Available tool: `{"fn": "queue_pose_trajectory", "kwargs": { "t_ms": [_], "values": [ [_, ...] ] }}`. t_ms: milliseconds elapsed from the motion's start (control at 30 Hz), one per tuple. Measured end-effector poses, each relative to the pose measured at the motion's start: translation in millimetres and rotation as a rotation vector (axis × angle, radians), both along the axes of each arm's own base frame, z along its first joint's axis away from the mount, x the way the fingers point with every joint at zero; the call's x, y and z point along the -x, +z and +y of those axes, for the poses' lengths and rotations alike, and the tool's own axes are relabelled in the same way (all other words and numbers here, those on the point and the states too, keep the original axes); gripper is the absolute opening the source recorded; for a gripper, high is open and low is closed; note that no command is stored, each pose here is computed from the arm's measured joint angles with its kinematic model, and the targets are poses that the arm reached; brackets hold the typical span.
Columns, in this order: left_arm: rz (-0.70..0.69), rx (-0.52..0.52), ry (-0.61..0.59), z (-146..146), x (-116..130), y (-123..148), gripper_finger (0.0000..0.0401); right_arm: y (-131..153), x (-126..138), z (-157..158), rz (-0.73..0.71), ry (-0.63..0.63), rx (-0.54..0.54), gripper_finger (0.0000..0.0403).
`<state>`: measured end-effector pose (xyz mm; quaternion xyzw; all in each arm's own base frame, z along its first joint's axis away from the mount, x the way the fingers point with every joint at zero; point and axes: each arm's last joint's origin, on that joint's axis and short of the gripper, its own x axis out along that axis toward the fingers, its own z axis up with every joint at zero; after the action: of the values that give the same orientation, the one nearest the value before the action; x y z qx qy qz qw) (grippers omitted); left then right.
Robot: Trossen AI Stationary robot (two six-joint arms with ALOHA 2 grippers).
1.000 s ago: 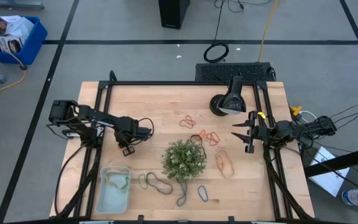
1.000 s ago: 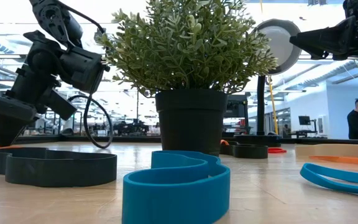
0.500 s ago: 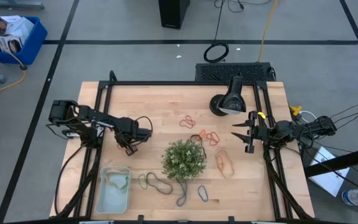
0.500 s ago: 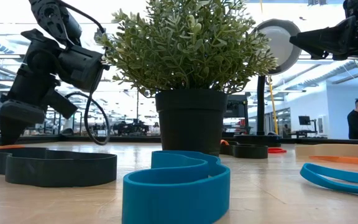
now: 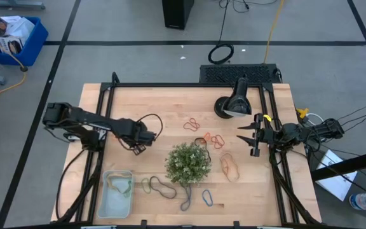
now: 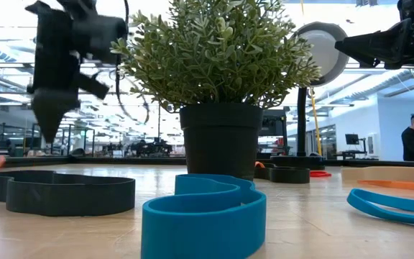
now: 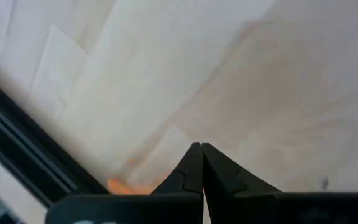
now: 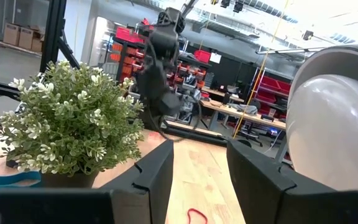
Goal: Pick and place rubber bands into bin
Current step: Put the left orange rubber band into the blue bin
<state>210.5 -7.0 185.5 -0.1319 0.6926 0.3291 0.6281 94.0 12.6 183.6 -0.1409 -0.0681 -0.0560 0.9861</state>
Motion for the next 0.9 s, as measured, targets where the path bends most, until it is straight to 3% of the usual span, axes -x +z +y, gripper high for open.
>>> {"fn": "queue_pose_trajectory", "kwargs": {
  "t_ms": [167, 300, 467, 667, 900],
  "values": [
    [-0.138, -0.042, -0.015, -8.6, -0.7, 35.8, 0.0001, 0.3, 0.1, 0.0, -0.003, 0.001, -0.001, 0.0146],
    [-0.17, -0.084, 0.031, -11.0, 7.6, 52.2, 0.0001, 0.5, 0.1, 0.0, -0.006, 0.002, -0.01, 0.0146],
    [-0.14, -0.086, 0.192, -6.3, 15.9, 50.8, 0.0006, 0.8, 0.2, 0.0, -0.009, 0.002, -0.013, 0.0146],
    [-0.148, -0.111, 0.469, 7.1, 20.5, 40.1, 0.0041, 0.8, 0.1, 0.0, -0.011, 0.005, -0.029, 0.0146],
    [-0.145, -0.155, 0.511, 16.5, 23.3, 32.6, 0.0083, 0.8, 0.2, 0.0, -0.011, 0.005, -0.031, 0.0146]
  ]
}}
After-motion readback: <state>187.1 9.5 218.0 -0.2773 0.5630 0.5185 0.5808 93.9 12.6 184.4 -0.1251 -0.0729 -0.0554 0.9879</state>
